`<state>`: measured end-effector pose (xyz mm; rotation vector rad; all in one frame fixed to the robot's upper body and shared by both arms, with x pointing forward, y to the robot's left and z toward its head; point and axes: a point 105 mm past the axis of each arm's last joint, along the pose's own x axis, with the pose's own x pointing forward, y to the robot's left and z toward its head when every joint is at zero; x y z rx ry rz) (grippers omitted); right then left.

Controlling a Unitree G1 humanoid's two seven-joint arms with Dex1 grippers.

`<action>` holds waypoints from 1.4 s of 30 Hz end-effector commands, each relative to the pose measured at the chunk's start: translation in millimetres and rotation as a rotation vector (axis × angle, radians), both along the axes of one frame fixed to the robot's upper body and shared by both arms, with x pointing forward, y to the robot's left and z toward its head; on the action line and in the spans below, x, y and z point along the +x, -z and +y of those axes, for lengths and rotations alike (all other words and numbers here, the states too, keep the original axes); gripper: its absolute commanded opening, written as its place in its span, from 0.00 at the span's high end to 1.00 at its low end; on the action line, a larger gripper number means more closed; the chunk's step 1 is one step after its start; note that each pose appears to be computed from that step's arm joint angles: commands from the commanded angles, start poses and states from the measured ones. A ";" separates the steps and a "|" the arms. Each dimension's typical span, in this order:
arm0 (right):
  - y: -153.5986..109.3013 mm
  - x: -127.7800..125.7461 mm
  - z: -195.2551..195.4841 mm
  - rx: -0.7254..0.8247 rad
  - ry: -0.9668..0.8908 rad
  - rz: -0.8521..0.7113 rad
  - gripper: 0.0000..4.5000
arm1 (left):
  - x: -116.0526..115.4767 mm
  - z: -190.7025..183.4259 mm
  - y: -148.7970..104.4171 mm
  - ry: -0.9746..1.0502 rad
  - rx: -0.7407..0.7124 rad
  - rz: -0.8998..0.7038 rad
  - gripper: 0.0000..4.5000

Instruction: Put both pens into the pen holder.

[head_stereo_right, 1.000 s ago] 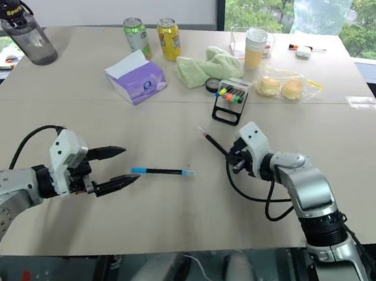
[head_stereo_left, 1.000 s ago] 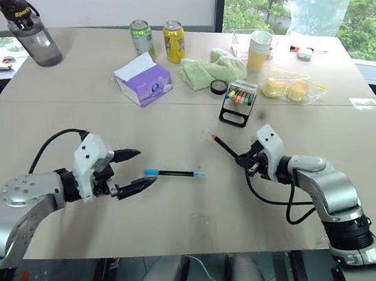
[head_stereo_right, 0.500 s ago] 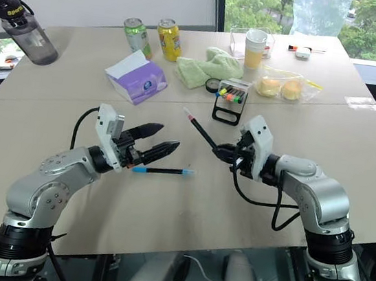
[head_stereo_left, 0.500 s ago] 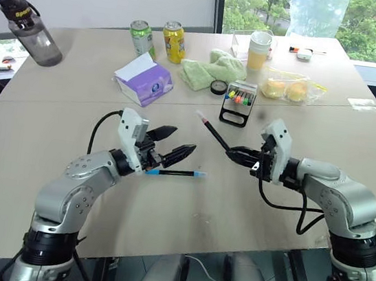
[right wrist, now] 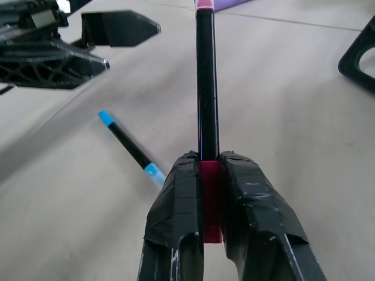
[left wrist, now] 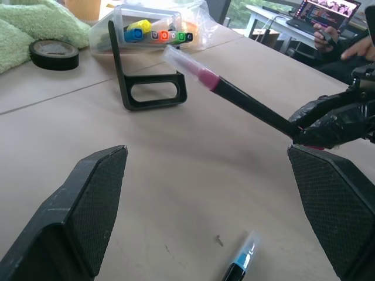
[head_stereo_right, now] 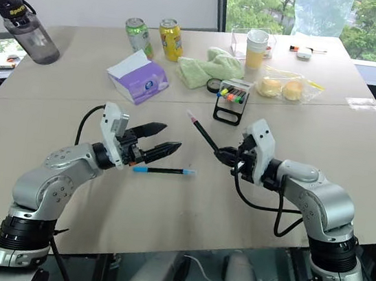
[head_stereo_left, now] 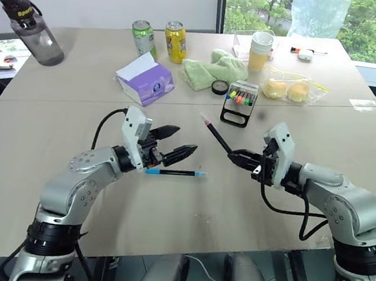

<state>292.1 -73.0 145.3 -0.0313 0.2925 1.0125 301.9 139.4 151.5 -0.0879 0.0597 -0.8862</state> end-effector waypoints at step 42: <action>-4.9 -17.3 24.1 -0.120 -0.256 -0.363 0.99 | -0.9 -18.9 -16.2 0.086 -0.118 0.028 0.00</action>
